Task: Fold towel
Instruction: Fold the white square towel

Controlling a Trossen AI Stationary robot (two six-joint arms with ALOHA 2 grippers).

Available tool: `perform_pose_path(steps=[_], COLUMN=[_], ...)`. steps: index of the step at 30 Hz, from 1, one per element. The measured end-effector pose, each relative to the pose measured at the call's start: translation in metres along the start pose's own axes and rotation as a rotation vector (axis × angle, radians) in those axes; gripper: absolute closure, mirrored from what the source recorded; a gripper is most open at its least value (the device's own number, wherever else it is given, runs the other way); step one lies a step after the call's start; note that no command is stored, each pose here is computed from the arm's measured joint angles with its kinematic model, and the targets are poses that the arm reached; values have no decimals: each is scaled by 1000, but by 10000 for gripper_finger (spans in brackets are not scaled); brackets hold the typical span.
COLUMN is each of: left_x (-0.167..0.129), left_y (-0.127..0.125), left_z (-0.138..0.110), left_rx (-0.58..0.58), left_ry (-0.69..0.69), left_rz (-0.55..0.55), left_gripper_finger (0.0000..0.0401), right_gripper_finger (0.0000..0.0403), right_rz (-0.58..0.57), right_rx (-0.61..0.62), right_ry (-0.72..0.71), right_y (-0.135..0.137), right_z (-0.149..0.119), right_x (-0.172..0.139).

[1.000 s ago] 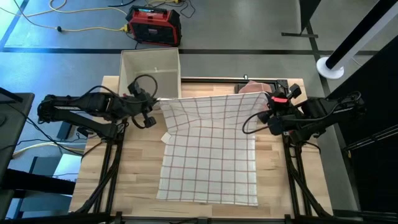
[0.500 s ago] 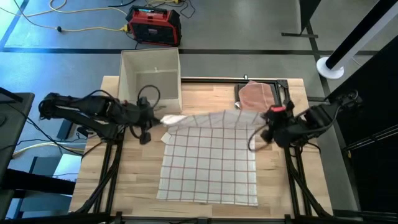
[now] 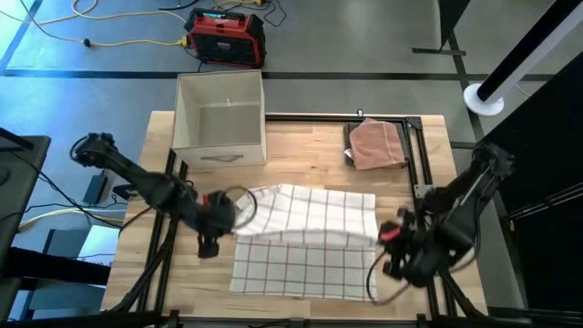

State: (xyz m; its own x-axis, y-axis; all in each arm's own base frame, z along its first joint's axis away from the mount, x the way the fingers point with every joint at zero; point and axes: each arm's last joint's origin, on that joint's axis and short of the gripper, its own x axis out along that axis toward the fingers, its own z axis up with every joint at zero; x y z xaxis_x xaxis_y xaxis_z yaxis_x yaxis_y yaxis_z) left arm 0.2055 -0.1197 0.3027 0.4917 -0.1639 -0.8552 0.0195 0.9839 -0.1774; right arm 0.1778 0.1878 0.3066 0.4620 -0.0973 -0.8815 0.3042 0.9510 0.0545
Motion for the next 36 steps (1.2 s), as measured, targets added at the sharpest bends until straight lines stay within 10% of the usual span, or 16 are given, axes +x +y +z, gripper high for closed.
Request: perform_pose_path(steps=[16,24,36], left_x=[93,110,99], left_y=[-64,-76,-70], left_z=[-19,-27,-32], left_rx=[114,107,48], left_ry=[348,433,575], left_rz=[-252,-325,-383], left_gripper_finger=[401,385,271], right_gripper_finger=[403,399,283], right_rz=[210,222,185], right_rx=[-190,-225,-199], right_ry=[272,332,420], right_y=[88,92,76], right_z=[-36,-41,-37], right_x=[89,98,83])
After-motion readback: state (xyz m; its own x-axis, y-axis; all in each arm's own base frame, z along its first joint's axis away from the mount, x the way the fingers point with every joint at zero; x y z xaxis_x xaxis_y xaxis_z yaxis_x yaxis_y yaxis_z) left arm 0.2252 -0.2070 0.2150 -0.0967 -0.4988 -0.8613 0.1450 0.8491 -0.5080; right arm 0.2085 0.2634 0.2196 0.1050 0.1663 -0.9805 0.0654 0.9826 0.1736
